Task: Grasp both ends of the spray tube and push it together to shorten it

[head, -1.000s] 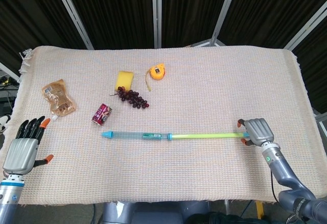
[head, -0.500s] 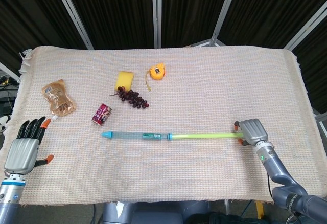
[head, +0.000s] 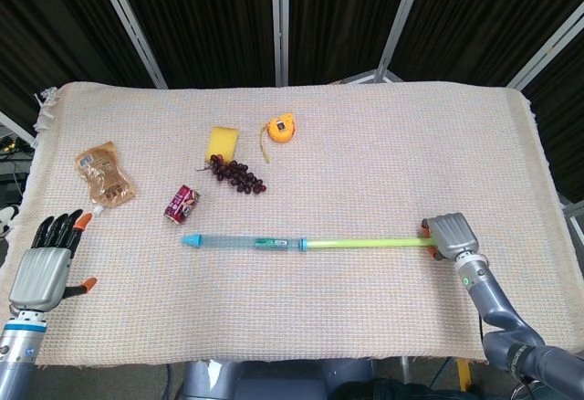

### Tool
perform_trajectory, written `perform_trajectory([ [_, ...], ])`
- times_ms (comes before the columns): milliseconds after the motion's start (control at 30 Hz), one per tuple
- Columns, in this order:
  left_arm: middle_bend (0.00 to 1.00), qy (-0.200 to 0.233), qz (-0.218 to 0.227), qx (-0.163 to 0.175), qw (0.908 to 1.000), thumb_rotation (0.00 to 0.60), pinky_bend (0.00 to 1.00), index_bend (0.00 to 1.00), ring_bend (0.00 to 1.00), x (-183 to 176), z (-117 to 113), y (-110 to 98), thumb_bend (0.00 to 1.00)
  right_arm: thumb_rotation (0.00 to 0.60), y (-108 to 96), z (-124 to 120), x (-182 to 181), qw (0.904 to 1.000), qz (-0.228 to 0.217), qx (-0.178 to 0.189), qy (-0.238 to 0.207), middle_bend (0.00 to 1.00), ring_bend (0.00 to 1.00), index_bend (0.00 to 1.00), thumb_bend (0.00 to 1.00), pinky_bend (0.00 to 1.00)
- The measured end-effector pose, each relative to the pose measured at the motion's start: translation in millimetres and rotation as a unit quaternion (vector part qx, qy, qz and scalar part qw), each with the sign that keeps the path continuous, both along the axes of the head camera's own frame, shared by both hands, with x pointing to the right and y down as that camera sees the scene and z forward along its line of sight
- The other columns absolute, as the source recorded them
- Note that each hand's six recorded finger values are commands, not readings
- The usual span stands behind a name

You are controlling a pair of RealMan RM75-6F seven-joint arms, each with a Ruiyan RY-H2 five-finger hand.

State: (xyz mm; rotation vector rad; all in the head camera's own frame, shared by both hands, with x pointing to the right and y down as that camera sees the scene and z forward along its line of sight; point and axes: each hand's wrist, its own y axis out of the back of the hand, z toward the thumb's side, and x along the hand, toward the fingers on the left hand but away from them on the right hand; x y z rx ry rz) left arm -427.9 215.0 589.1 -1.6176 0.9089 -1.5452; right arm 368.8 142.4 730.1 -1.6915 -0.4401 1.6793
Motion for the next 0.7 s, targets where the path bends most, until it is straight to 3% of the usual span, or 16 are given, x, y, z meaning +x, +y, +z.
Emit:
perform_trajectory([
  [133, 0.01, 0.001, 0.004, -0.005, 1.0, 0.6, 0.0, 0.0, 0.0, 2, 3, 0, 0.0, 0.6, 0, -1, -1, 1.0, 0.0, 0.0, -0.001, 1.0, 1.0, 0.67, 0.39, 1.0],
  [200, 0.14, 0.004, 0.009, -0.011, 0.9999, 0.6, 0.06, 0.0, 0.14, 6, 7, -1, 0.0, 0.6, 1, -3, -2, 1.0, 0.0, 0.001, -0.003, 1.0, 1.0, 0.68, 0.4, 1.0],
  [233, 0.28, 0.007, 0.011, -0.013, 0.9998, 0.6, 0.17, 0.0, 0.29, 8, 8, -2, 0.0, 0.6, 1, -4, -3, 1.0, -0.001, 0.001, -0.005, 1.0, 1.0, 0.68, 0.41, 1.0],
  [300, 0.56, 0.016, 0.022, -0.015, 0.9995, 0.6, 0.49, 0.0, 0.56, 17, 13, -8, 0.0, 0.6, 2, -6, -5, 1.0, -0.003, 0.001, -0.007, 1.0, 1.0, 0.68, 0.41, 1.0],
  [400, 0.74, 0.038, 0.041, -0.019, 0.9982, 0.6, 0.81, 0.06, 0.73, 35, 22, -19, 0.01, 0.6, 2, -9, -7, 0.9999, -0.004, 0.002, -0.011, 1.0, 1.0, 0.68, 0.41, 1.0],
  [467, 0.8, 0.057, 0.065, -0.021, 0.996, 0.6, 0.93, 0.14, 0.79, 53, 30, -30, 0.05, 0.6, 2, -11, -8, 0.9999, -0.004, 0.002, -0.012, 1.0, 1.0, 0.68, 0.41, 1.0],
  [567, 0.84, 0.082, 0.105, -0.026, 0.9907, 0.6, 1.0, 0.24, 0.83, 81, 44, -45, 0.12, 0.6, 2, -13, -8, 1.0, -0.002, 0.003, -0.009, 1.0, 1.0, 0.68, 0.42, 1.0],
  [700, 0.87, 0.103, 0.142, -0.049, 0.9834, 0.6, 1.0, 0.32, 0.85, 111, 63, -57, 0.21, 0.6, 1, -16, -8, 1.0, 0.001, 0.005, -0.006, 1.0, 1.0, 0.69, 0.43, 1.0],
])
